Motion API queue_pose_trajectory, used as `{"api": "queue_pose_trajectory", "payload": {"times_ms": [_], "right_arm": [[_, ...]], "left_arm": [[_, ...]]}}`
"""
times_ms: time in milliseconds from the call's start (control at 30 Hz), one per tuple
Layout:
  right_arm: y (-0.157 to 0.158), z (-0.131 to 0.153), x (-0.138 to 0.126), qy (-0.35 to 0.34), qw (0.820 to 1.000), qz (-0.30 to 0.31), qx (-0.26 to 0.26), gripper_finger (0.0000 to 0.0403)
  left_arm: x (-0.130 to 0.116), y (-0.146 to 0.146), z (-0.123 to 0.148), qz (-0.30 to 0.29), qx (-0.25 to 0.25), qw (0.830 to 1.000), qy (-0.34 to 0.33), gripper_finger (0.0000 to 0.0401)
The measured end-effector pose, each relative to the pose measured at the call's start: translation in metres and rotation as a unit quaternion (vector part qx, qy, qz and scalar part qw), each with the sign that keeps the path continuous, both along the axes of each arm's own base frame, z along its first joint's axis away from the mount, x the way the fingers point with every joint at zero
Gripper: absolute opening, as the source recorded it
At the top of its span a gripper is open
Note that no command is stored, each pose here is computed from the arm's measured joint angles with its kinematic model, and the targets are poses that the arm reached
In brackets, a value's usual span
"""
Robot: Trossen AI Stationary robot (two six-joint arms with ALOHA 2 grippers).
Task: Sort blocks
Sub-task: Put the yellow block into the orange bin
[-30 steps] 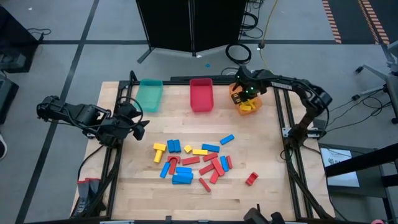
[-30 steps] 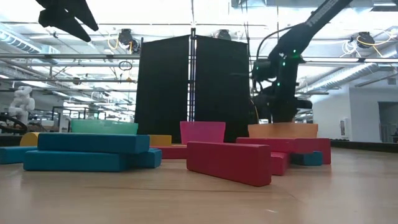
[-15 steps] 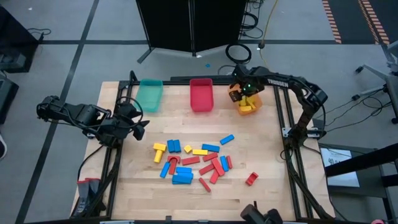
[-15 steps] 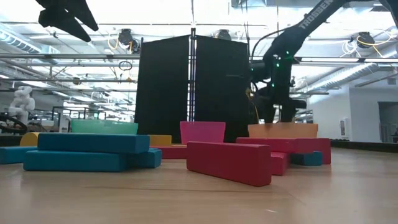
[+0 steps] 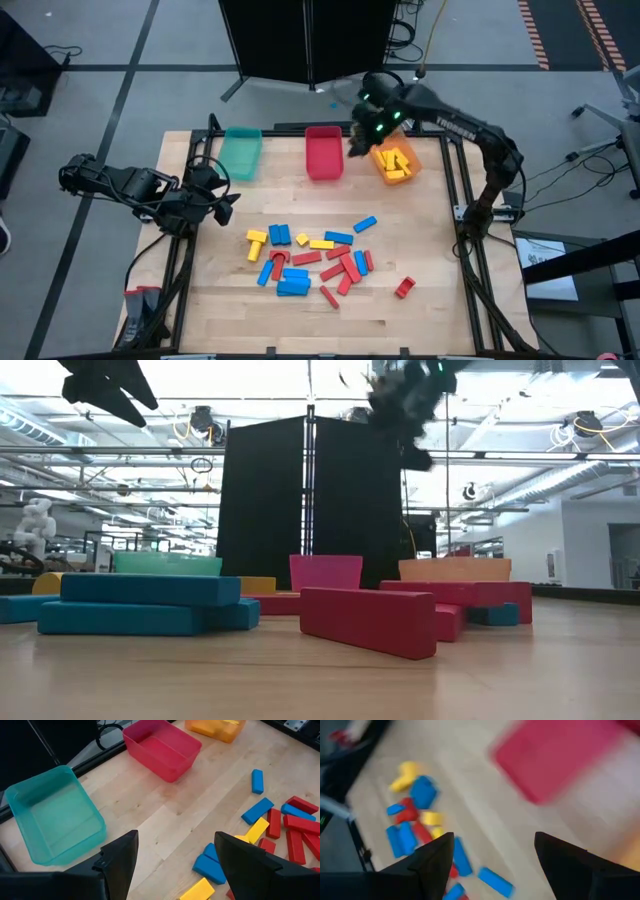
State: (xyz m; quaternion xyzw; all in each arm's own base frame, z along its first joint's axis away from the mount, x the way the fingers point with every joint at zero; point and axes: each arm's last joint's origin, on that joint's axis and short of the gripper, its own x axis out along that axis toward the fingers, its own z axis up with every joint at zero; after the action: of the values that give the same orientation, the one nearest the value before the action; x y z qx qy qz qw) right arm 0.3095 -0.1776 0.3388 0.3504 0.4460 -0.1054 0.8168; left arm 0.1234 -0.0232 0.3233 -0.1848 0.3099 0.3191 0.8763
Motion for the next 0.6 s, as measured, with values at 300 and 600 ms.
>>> {"api": "queue_pose_trajectory", "payload": {"times_ms": [300, 600], "right_arm": [[0.115, -0.015, 0.09, -0.094, 0.974, 0.155, -0.135, 0.027], [0.164, -0.075, 0.126, -0.038, 0.944, 0.259, -0.2, 0.027]], "left_arm": [[0.0, 0.0, 0.0, 0.0, 0.0, 1.0, 0.0, 0.0267], [-0.001, 0.0, -0.001, -0.007, 0.008, 1.0, 0.01, 0.0267]]}}
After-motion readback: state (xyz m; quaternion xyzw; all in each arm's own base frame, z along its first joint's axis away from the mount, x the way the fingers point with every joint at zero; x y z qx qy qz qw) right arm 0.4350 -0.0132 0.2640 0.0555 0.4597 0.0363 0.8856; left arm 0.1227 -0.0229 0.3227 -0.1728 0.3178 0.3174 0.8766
